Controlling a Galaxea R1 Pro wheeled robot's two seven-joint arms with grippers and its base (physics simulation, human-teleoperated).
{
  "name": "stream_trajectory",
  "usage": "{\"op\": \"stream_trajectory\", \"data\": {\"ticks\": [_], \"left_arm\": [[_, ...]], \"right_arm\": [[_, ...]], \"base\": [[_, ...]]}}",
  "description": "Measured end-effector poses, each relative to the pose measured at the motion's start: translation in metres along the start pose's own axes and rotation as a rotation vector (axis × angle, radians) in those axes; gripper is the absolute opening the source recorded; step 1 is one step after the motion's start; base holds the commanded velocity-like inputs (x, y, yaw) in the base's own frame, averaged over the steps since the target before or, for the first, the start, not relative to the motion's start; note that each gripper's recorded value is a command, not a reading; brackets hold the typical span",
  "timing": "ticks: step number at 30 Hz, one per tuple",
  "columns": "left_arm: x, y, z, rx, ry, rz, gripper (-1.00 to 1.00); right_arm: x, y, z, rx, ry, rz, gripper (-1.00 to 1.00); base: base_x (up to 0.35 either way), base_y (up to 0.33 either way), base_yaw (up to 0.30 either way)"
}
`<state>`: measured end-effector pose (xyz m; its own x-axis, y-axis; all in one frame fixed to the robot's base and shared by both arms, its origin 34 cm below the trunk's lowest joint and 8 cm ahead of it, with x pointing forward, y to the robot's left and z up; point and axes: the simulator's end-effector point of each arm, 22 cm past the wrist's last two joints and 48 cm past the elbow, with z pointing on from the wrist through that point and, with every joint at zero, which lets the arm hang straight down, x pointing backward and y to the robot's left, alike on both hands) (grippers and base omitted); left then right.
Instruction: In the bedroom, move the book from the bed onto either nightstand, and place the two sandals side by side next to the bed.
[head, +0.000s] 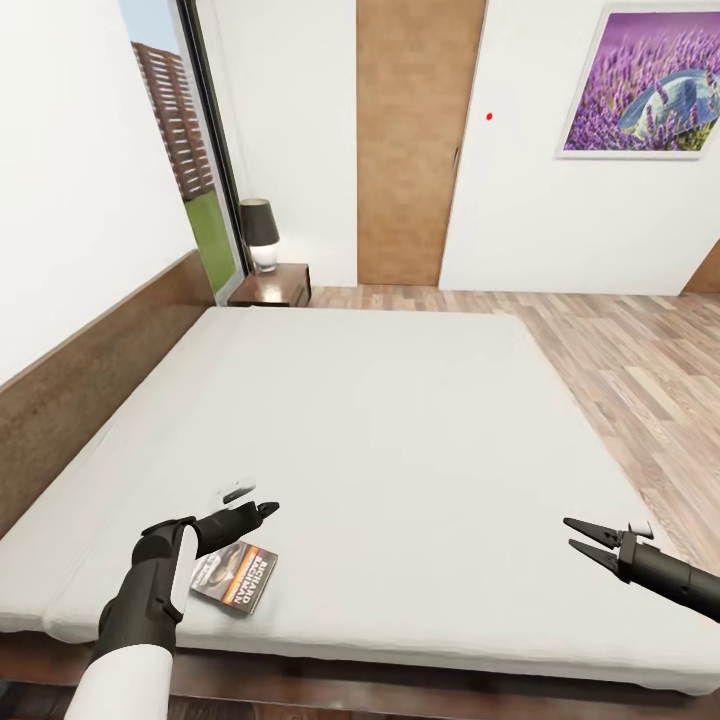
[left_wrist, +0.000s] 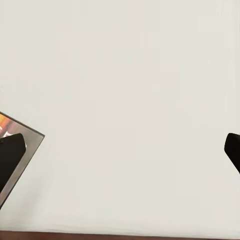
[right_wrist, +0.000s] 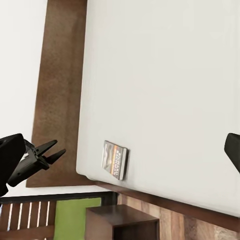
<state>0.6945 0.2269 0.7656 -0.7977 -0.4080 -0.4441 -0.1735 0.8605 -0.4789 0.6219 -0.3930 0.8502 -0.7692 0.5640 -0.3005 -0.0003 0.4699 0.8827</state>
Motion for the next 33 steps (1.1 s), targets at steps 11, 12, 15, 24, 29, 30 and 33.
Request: {"op": "stream_trajectory", "data": {"ticks": [11,12,15,24,29,30,33], "left_arm": [[0.002,0.002,0.002,-0.003,0.006,-0.002,1.00],[0.003,0.002,0.003,-0.003,0.007,-0.002,1.00],[0.005,0.004,0.004,-0.005,0.011,-0.004,1.00],[0.010,0.008,0.009,-0.011,0.023,-0.008,1.00],[0.013,0.010,0.011,-0.014,0.030,-0.010,1.00],[0.014,0.011,0.012,-0.015,0.031,-0.011,1.00],[0.016,0.012,0.013,-0.017,0.035,-0.012,1.00]], "right_arm": [[0.001,-0.003,0.001,0.004,0.003,0.004,1.00],[0.002,-0.004,0.001,0.005,0.004,0.005,1.00],[0.003,-0.006,0.002,0.007,0.006,0.008,1.00],[0.006,-0.012,0.003,0.015,0.013,0.018,1.00],[0.008,-0.015,0.004,0.020,0.017,0.024,1.00],[0.008,-0.016,0.005,0.021,0.017,0.025,1.00],[0.009,-0.018,0.005,0.023,0.021,0.028,1.00]], "base": [[0.000,0.000,0.000],[0.000,0.000,0.000],[0.000,0.000,0.000],[0.000,0.000,0.000],[0.000,0.000,0.000],[0.000,0.000,0.000],[0.000,0.000,0.000]]}}
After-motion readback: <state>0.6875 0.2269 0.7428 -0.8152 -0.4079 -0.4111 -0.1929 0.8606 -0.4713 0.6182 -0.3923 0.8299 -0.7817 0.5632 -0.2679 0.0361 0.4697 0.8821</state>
